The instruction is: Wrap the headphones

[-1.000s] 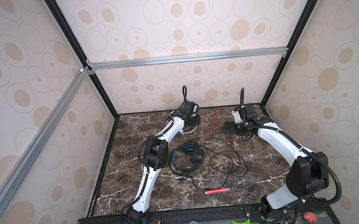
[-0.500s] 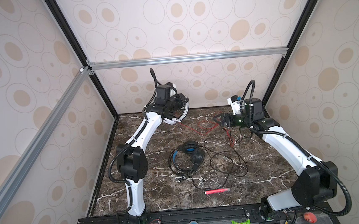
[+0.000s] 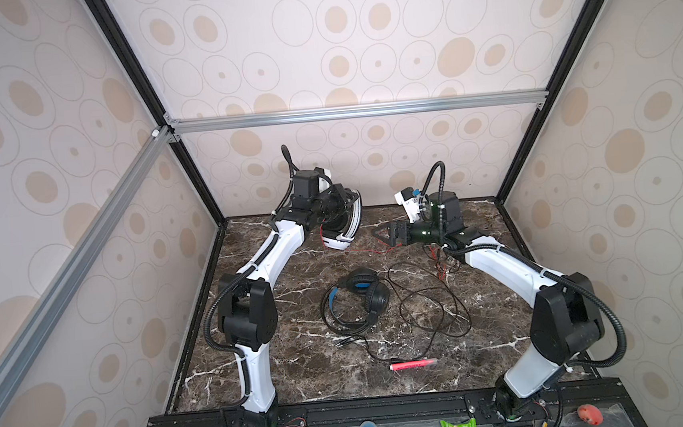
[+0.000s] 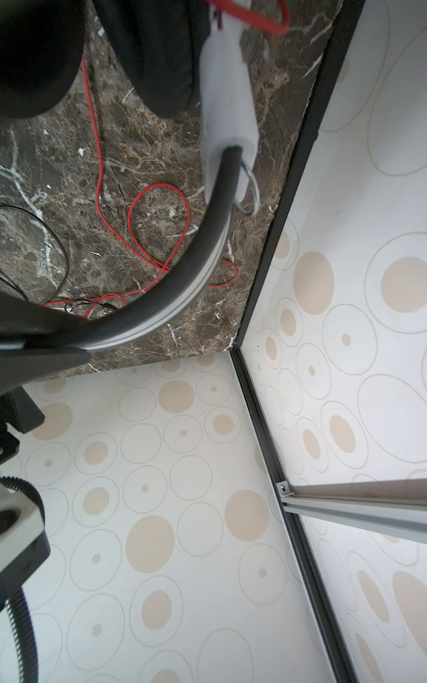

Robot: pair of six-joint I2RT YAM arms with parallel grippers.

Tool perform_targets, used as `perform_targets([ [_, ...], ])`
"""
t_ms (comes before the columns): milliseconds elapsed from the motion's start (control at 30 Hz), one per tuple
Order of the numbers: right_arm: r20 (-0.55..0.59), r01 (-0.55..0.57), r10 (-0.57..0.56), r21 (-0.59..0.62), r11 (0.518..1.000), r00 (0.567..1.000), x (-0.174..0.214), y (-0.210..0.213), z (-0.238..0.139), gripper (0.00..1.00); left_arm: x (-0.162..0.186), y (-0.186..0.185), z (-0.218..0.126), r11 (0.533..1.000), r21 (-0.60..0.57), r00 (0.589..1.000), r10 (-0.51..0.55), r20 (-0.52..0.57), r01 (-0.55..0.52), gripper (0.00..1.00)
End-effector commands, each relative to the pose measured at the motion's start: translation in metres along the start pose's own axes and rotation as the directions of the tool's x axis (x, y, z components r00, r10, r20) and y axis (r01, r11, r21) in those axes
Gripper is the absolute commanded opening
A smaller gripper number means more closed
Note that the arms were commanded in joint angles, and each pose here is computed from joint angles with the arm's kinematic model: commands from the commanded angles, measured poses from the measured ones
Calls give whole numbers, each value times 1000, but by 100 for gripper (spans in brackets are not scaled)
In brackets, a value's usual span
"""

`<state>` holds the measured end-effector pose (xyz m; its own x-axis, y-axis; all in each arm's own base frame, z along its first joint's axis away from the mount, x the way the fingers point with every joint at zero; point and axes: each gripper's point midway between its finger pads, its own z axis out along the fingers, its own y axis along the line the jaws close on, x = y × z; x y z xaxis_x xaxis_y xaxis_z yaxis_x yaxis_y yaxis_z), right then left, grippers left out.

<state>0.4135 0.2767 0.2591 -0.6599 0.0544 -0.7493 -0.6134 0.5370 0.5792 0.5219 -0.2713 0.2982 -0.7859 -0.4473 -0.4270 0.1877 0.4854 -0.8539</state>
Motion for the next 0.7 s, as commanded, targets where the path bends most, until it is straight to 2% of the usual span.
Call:
perform_targets([
  [0,49,41,-37,-91,995,998,-22,21,13,97,-26,-71,-33,980,181,993,67,101,-84,0],
  [367,68,16,-5,-171,985,998,-33,22,46,95,-19,-81,-34,974,219,995,30,92,-50,0],
  [667,64,-2,15,-210,978,998,-34,25,62,79,-12,-83,-30,973,228,997,17,81,-35,0],
])
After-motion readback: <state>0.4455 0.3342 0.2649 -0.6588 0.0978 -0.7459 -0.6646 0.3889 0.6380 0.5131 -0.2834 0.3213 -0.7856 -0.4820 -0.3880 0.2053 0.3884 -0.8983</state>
